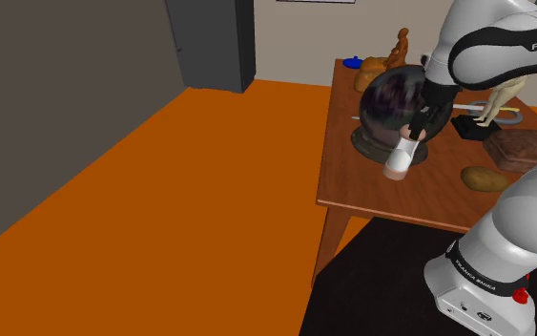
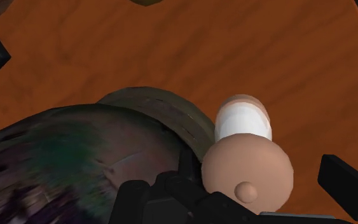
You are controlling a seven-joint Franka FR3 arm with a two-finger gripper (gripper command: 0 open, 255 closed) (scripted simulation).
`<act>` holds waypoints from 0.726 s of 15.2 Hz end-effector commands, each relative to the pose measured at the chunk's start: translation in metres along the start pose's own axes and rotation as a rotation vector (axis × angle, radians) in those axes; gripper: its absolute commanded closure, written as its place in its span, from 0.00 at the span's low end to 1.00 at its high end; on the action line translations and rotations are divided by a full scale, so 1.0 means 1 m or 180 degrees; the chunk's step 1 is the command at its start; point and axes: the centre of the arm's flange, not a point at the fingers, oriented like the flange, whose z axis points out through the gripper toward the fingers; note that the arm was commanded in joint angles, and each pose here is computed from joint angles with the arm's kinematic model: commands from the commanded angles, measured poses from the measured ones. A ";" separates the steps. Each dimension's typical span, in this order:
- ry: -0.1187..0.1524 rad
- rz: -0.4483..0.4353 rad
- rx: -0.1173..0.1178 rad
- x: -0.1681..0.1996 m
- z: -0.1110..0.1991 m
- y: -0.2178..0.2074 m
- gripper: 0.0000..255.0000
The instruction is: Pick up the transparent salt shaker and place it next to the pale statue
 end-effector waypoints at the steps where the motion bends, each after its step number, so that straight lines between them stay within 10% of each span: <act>1: 0.0003 -0.0001 -0.0001 -0.001 0.010 0.000 0.00; 10: 0.0002 -0.0001 -0.0001 -0.001 0.019 0.000 0.00; 11: 0.0002 -0.0001 -0.0001 -0.001 0.019 0.000 1.00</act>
